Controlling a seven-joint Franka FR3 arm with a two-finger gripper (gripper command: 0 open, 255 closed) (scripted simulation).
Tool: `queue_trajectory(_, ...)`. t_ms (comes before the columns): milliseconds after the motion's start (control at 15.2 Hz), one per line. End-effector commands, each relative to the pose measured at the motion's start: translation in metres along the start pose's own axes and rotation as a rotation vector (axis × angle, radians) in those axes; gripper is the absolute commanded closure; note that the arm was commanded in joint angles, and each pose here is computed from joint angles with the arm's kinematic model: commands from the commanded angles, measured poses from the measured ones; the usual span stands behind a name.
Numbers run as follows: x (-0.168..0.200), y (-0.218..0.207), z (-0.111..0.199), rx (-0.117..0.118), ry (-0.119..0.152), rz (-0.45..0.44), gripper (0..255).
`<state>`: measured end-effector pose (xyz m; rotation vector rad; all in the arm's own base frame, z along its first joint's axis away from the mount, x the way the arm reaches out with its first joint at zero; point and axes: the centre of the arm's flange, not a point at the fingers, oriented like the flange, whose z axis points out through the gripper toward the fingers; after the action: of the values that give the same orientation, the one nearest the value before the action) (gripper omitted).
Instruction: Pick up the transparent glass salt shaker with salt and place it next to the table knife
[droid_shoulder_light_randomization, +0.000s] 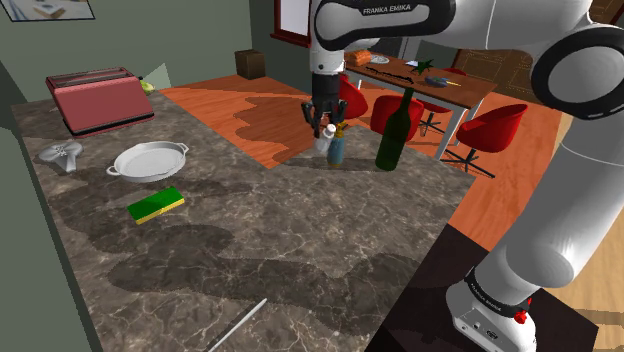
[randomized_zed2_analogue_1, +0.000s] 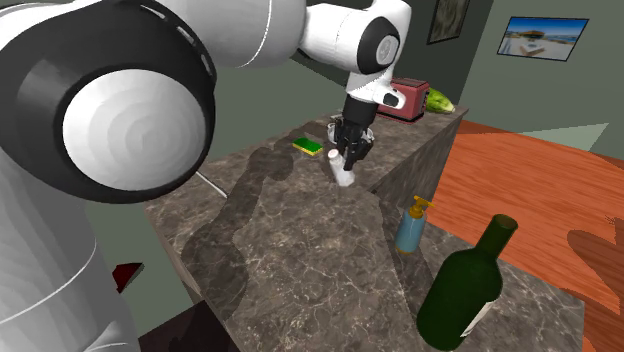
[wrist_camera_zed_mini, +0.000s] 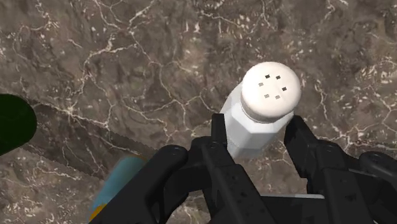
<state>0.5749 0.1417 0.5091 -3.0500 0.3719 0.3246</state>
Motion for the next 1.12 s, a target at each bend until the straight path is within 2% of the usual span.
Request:
queue_trajectory(0, -0.009, -0.024, 0.008, 0.000, 0.000, 0.001, 255)
queue_trajectory(1056, -0.089, -0.209, 0.070, 0.000, 0.000, 0.001, 255)
